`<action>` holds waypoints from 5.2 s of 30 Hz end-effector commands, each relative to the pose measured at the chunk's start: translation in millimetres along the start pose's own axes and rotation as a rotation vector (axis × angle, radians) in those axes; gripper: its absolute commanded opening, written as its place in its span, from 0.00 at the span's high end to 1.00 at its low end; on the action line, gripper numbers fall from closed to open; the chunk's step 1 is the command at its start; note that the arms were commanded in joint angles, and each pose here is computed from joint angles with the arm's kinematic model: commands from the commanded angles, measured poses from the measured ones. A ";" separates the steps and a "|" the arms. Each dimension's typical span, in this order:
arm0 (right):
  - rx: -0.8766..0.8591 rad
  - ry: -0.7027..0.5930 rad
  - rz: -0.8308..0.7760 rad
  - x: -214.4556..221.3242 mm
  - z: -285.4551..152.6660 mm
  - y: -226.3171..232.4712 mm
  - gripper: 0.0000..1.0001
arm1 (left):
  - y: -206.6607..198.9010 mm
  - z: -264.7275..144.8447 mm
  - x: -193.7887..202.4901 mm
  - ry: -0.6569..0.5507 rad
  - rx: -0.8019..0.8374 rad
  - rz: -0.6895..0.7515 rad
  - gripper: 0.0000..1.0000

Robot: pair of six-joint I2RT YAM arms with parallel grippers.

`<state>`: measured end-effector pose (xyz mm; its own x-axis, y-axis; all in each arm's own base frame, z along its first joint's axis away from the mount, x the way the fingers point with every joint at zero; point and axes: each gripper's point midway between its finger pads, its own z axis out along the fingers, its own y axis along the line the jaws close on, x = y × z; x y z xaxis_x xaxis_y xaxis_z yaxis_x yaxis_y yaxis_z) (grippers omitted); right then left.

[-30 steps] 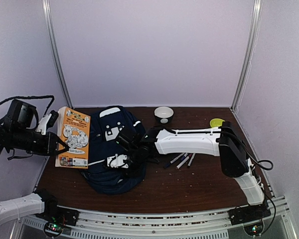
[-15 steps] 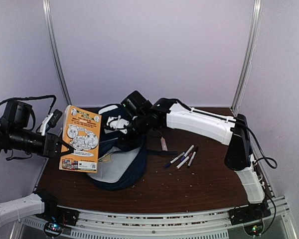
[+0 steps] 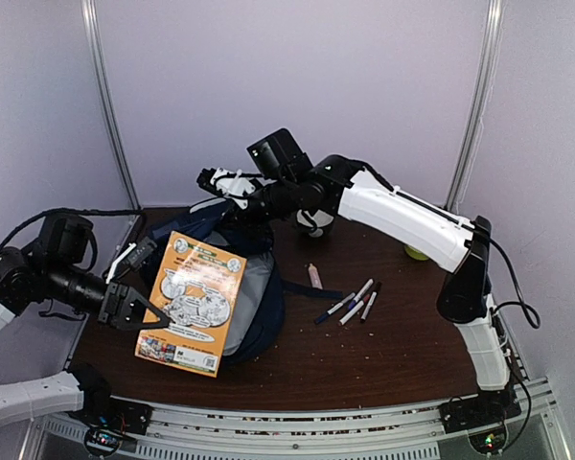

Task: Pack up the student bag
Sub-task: Pick up the largest pocket of the bag from the student bag, then place the book in the largest pocket of the bag, then pass from the right arm to the left, then adjust the book in the largest pocket of the bag.

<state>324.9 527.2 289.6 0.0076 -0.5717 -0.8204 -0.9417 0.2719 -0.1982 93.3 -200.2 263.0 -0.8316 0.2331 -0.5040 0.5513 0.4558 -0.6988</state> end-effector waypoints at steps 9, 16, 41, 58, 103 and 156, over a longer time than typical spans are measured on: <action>0.095 -0.213 0.025 -71.5 -65.9 -27.2 1.00 | 38.7 71.3 -33.5 -0.113 -0.016 0.088 1.00; 0.070 -0.228 0.037 -76.1 -70.2 -20.7 1.00 | 100.8 86.2 -38.5 -0.322 -0.151 -0.071 1.00; -0.152 -0.226 0.004 -78.6 -63.5 54.1 1.00 | 239.6 83.0 -65.9 -0.481 -0.405 -0.277 1.00; -0.105 -0.155 0.005 -49.3 -47.3 44.0 1.00 | 212.3 39.7 -22.3 -0.447 -0.501 -0.302 0.43; -0.088 -0.093 0.156 -1.7 -15.2 -0.1 1.00 | -18.1 11.6 -72.3 -0.280 -0.321 0.489 0.36; -0.256 0.196 -0.594 120.1 -8.1 175.8 0.98 | 74.5 20.1 -142.2 -0.367 -0.586 0.467 1.00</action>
<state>147.1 484.4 183.6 0.4013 -0.6897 -0.6028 -0.9152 -0.2757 -0.2938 239.1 -204.4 234.4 -0.5033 0.3601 -0.7855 0.6166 0.7865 -0.0345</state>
